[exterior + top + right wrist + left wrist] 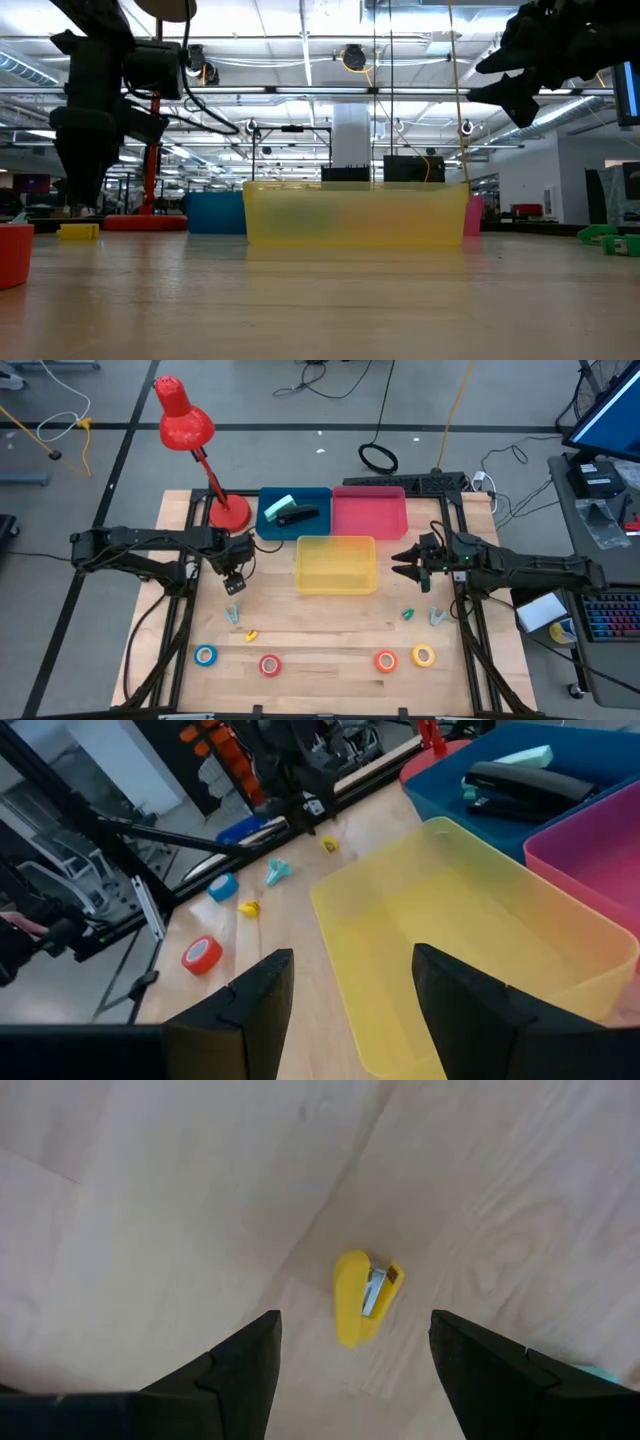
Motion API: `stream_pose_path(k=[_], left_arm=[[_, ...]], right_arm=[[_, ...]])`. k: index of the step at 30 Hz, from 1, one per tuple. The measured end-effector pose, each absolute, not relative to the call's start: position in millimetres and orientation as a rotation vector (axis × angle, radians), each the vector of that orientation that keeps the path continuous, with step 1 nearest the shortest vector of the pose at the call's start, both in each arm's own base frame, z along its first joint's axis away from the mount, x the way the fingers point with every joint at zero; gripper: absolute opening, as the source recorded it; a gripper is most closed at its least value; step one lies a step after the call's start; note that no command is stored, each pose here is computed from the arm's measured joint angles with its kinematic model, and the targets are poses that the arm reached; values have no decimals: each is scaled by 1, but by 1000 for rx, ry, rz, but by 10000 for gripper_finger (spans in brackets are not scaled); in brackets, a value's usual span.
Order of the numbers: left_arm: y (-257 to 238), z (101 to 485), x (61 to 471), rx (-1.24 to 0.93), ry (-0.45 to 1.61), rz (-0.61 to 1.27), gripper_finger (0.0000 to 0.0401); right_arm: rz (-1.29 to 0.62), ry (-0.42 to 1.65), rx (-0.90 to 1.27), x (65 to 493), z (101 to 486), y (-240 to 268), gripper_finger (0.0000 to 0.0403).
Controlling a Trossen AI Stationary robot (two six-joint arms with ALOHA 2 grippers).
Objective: Pick and place Stapler, Stapler remover, tape
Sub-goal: Put the yellow stapler into the blue bin
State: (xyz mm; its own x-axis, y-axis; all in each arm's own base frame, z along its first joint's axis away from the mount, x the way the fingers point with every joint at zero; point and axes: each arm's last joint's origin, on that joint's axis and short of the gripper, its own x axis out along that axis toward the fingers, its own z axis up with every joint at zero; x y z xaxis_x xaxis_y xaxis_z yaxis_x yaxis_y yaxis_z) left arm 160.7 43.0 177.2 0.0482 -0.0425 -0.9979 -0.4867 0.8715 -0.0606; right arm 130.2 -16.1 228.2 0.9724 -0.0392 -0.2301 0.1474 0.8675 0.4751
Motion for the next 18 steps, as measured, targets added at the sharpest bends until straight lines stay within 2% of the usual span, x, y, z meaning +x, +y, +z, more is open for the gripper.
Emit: stream_pose_path(k=[9, 18], left_arm=[[38, 170, 166, -420, 1554, 304, 255], [32, 168, 167, -369, 1572, 334, 255]], right_arm=[[-125, 204, 509, 129, 229, -17, 196], [-200, 189, 475, 129, 229, -19, 196]])
